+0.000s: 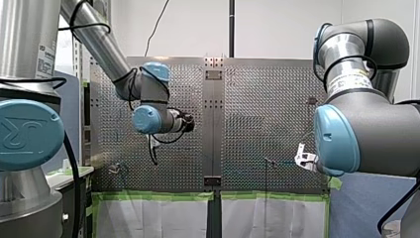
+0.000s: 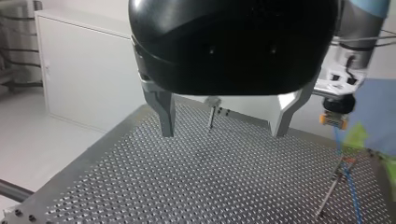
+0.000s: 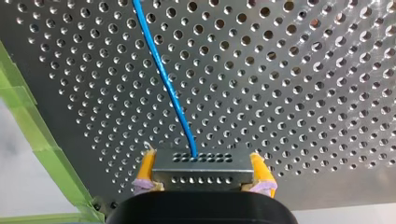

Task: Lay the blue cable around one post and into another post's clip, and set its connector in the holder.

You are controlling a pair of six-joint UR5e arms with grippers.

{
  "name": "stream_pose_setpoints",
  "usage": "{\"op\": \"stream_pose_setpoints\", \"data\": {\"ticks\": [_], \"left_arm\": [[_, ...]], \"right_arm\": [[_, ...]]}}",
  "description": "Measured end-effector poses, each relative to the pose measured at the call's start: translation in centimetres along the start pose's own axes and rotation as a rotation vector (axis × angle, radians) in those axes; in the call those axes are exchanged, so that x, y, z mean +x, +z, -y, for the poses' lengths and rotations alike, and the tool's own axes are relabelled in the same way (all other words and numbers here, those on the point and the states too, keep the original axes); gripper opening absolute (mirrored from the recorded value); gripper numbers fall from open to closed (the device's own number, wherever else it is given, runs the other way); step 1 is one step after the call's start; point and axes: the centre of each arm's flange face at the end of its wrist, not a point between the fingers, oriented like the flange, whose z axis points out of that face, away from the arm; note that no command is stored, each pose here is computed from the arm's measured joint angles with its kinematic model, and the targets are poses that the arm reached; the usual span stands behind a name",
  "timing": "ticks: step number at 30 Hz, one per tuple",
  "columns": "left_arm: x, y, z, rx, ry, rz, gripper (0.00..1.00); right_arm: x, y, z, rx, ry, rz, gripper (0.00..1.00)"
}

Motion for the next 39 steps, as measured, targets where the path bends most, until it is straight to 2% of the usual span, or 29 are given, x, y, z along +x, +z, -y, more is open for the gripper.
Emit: {"op": "stream_pose_setpoints", "data": {"ticks": [5,11,15,22,28,34,39], "left_arm": [[0.7,-0.9,-0.9,-0.013,0.021,0.01,1.0],[0.2,-0.4,-1.1,-0.021,0.034,0.061,1.0],[0.0,-0.1,-1.2,-0.024,0.037,0.079,1.0],[0.0,0.1,-1.6,-0.034,0.042,0.074,1.0],[0.1,0.0,-2.0,-0.05,0.052,0.054,1.0],[0.1,0.0,-2.1,-0.054,0.054,0.052,1.0],[0.1,0.1,-2.2,-0.054,0.054,0.052,1.0]], "right_arm": [[0.0,0.0,0.1,0.001,0.0,0.0,0.0],[-0.1,0.0,0.2,0.003,-0.001,0.001,0.0],[-0.1,0.0,0.3,0.005,-0.002,0.002,0.0],[0.0,0.1,0.2,0.0,-0.005,0.006,0.0],[1.6,0.1,0.2,-0.039,-0.036,0.015,0.0],[4.8,-0.1,1.0,-0.042,-0.049,0.005,0.0],[6.8,-0.9,2.0,-0.037,-0.049,0.009,0.0]]}}
